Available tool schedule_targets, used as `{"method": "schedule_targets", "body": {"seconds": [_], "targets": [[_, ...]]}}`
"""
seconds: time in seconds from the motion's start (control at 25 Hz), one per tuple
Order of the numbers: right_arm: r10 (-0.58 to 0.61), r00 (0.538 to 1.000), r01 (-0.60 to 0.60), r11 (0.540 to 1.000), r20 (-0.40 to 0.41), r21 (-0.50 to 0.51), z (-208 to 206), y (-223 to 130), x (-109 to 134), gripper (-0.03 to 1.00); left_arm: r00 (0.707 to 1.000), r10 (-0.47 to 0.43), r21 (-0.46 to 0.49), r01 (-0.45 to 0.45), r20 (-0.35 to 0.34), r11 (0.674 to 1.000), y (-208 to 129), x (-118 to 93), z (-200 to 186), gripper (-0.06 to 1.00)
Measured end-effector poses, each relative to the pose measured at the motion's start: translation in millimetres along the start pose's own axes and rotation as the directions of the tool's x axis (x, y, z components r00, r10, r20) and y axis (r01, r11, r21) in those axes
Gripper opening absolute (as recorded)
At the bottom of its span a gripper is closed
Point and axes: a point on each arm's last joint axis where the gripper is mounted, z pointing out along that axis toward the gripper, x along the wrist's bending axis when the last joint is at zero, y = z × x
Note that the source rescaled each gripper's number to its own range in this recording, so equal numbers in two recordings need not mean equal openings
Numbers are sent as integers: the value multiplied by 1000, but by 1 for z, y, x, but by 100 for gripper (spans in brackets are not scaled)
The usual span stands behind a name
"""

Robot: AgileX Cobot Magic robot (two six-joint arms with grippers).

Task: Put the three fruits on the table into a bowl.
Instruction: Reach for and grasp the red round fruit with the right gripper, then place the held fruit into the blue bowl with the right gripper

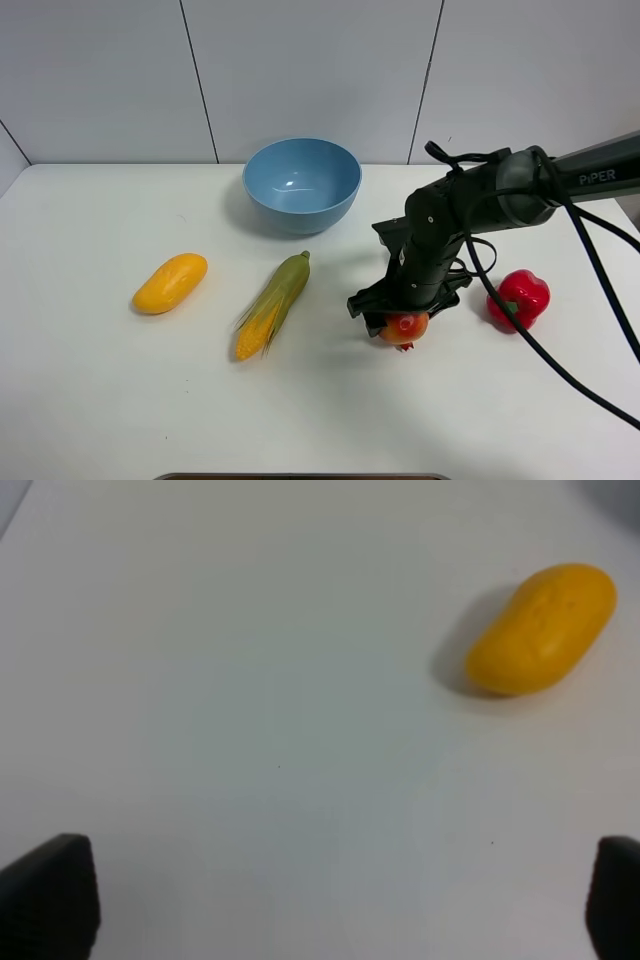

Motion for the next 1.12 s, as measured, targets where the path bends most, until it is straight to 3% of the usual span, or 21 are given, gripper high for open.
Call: {"method": "schedule_targets", "body": {"seconds": [1.12], "targets": [[-9,1000,9,1000,-5,11,-1,-1,0,33,1000,0,0,0,0,1000,0,0,0,100]]}}
